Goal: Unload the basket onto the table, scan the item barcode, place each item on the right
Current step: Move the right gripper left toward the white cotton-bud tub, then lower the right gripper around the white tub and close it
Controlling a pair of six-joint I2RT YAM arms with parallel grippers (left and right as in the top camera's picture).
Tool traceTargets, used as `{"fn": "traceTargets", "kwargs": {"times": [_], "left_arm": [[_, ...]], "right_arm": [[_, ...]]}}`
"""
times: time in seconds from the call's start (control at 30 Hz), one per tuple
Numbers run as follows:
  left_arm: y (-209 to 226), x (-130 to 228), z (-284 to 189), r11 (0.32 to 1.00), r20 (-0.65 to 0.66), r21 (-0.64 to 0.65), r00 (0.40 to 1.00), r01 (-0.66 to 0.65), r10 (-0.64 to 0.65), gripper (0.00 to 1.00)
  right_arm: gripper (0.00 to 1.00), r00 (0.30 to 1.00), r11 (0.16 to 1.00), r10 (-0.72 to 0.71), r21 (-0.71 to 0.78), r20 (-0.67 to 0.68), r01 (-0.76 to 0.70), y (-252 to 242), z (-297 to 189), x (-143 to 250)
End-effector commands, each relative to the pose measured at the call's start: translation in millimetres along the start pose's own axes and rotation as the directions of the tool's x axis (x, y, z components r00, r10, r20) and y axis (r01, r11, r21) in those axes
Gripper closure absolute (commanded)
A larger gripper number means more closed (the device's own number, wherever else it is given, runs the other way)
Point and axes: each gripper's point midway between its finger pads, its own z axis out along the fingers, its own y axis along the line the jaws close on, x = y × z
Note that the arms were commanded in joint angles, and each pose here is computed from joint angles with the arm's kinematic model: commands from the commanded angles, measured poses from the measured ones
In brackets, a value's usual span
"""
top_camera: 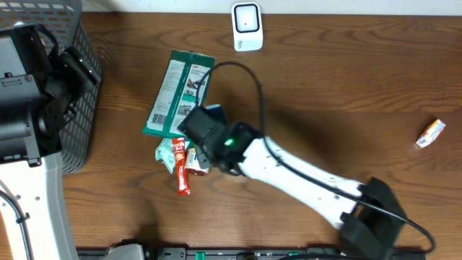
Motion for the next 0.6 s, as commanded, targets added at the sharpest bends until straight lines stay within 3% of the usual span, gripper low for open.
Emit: {"fn": "traceTargets", "kwargs": {"times": [0.0, 0.57], "left_arm": [[2, -1, 2, 1.000, 0.000, -0.010, 1.000, -0.006, 0.006, 0.19], [2, -1, 2, 1.000, 0.000, -0.010, 1.000, -0.006, 0.006, 0.19]], "right_arm": [[0.66, 1.000, 0.991, -0.018, 0.135, 0.000, 0.018, -13, 30, 8], [0.66, 0.998, 0.968, -0.024, 0.249, -0.063, 0.039, -42, 32, 20]]}}
